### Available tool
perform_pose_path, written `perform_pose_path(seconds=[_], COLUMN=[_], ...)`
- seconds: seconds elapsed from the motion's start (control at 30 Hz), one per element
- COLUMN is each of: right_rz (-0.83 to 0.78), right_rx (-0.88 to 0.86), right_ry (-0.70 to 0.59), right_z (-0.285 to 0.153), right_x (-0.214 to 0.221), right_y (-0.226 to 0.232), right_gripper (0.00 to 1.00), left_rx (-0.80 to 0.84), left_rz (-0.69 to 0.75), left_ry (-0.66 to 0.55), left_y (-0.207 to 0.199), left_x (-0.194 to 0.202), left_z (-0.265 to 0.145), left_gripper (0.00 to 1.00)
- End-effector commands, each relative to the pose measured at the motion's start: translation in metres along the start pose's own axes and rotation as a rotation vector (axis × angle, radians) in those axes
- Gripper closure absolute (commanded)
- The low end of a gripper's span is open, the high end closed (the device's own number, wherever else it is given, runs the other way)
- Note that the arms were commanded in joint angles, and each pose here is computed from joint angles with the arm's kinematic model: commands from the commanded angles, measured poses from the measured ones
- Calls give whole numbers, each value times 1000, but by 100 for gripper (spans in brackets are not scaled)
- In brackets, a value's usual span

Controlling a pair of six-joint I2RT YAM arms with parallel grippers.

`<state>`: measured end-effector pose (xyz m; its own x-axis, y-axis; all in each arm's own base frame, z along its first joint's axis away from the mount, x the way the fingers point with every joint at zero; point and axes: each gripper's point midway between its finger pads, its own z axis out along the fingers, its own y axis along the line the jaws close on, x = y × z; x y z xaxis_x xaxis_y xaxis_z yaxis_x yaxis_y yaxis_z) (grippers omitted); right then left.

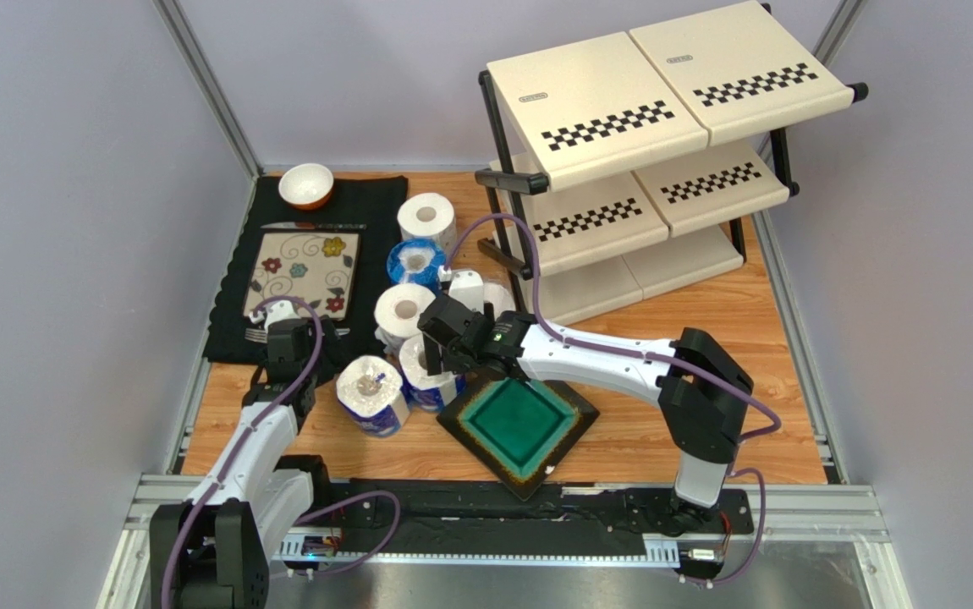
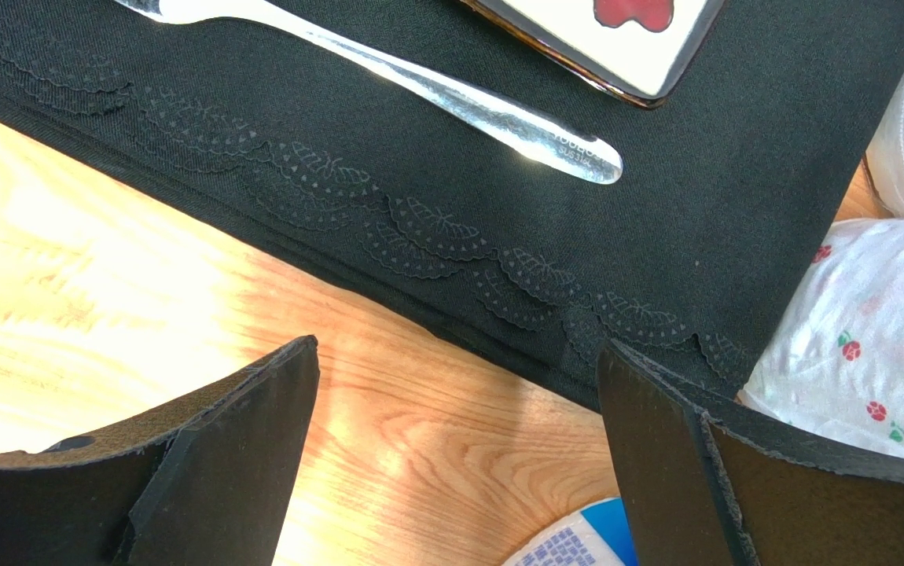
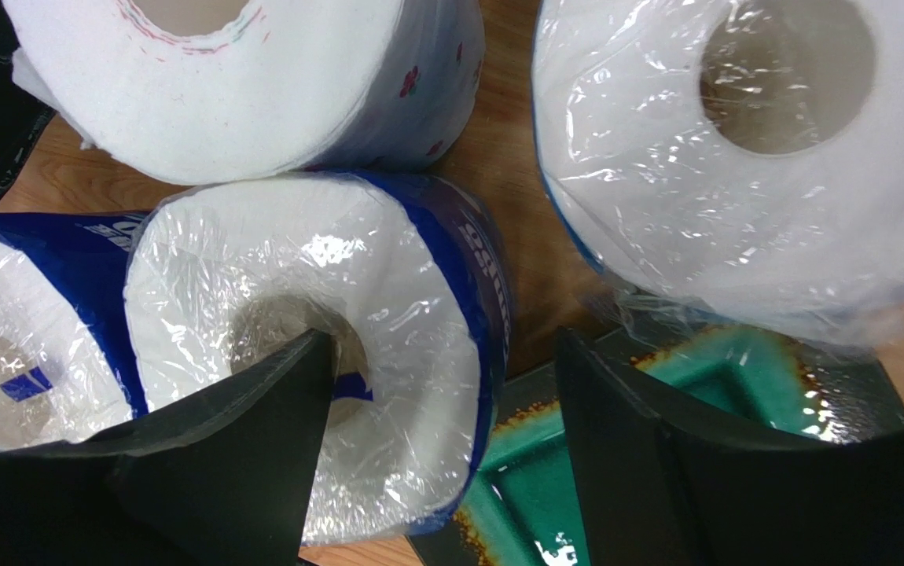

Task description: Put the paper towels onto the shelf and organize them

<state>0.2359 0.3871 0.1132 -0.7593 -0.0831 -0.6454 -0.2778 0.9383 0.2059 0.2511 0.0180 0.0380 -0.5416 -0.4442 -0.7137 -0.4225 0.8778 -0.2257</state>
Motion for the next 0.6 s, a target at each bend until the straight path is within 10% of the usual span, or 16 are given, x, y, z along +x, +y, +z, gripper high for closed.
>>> perform_pose_path(seconds=[0.0,0.3,0.4,0.57], right_rz=[16,21,11,-10], right_rx=[-17,-23,-33,-58], right_ry=[50,61,57,23], right_z=[13,13,8,-9], right_x=[8,12,10,1], right_y=[8,7,4,3], right_gripper=[31,46,72,74], left_rx=[19,16,18,14], left_rz=[-22,-26,-27,-27], left_ry=[-24,-21,-22,-23], left_y=[-5,-4,-4,-4], left_x=[-10,-7,-7,-7], left_z=[-1,0,0,0], left_gripper=[4,4,4,4])
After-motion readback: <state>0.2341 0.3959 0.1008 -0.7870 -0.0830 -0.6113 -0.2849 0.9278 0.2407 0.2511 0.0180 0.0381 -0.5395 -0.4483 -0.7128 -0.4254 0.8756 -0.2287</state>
